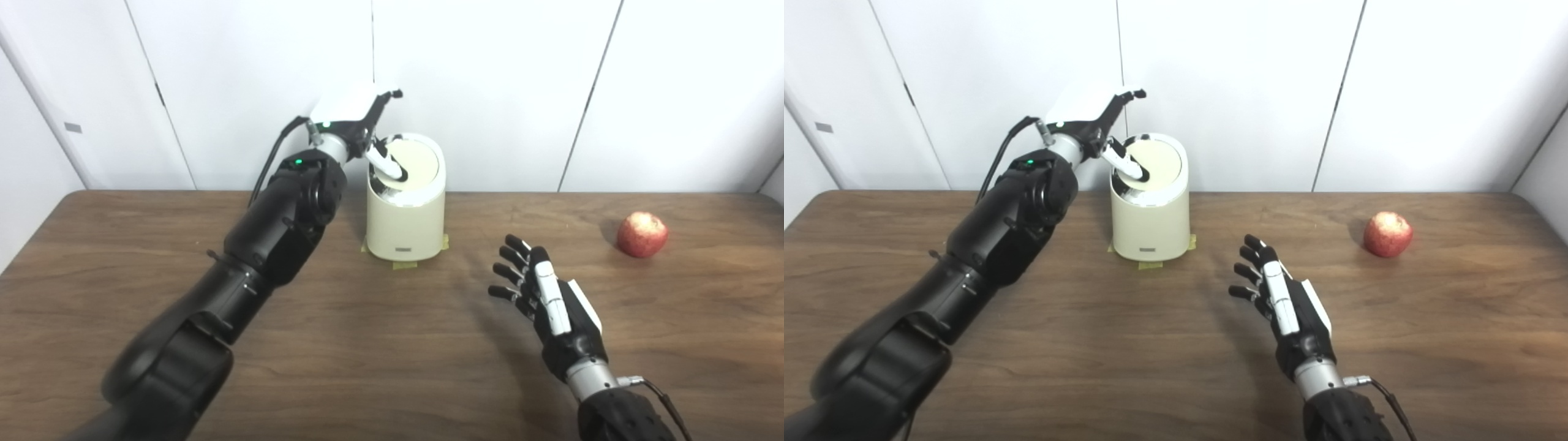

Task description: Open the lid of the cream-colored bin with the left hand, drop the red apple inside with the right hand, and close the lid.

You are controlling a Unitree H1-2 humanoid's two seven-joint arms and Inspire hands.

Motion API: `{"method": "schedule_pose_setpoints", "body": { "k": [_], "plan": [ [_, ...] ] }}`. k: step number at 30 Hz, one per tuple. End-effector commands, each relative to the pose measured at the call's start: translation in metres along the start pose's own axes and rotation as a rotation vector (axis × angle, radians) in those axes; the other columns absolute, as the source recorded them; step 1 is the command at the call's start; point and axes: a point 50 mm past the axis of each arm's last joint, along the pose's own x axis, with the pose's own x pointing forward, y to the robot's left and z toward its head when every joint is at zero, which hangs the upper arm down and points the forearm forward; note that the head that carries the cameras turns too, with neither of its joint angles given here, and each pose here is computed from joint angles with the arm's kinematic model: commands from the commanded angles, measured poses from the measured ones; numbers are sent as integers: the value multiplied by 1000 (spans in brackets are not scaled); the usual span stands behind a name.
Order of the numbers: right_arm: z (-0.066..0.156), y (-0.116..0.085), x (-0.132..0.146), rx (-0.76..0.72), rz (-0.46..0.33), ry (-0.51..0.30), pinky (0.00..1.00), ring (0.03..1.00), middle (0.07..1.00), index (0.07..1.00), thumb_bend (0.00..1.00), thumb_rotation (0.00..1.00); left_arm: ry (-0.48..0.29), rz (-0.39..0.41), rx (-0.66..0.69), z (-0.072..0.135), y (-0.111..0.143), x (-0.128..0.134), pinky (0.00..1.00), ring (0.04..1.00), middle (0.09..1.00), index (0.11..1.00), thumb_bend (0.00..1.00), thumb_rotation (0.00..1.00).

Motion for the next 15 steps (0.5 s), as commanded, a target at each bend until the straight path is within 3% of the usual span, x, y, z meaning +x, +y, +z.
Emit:
{"method": "schedule_pose_setpoints", "body": {
  "k": [1, 8, 15],
  "plan": [
    [20, 4, 6, 0, 11, -91, 740, 879, 920, 913, 523, 1000, -36, 20, 131, 7, 18, 4, 811, 877, 894, 913, 992, 0],
    [21, 4, 6, 4, 12, -91, 750, 880, 922, 914, 536, 1000, -57, -27, 244, 12, 14, -4, 862, 893, 901, 928, 1000, 0],
    [21, 5, 6, 2, 6, -86, 743, 875, 917, 910, 544, 1000, -18, 26, 67, 8, 43, -9, 783, 853, 867, 885, 965, 0]
  ]
}}
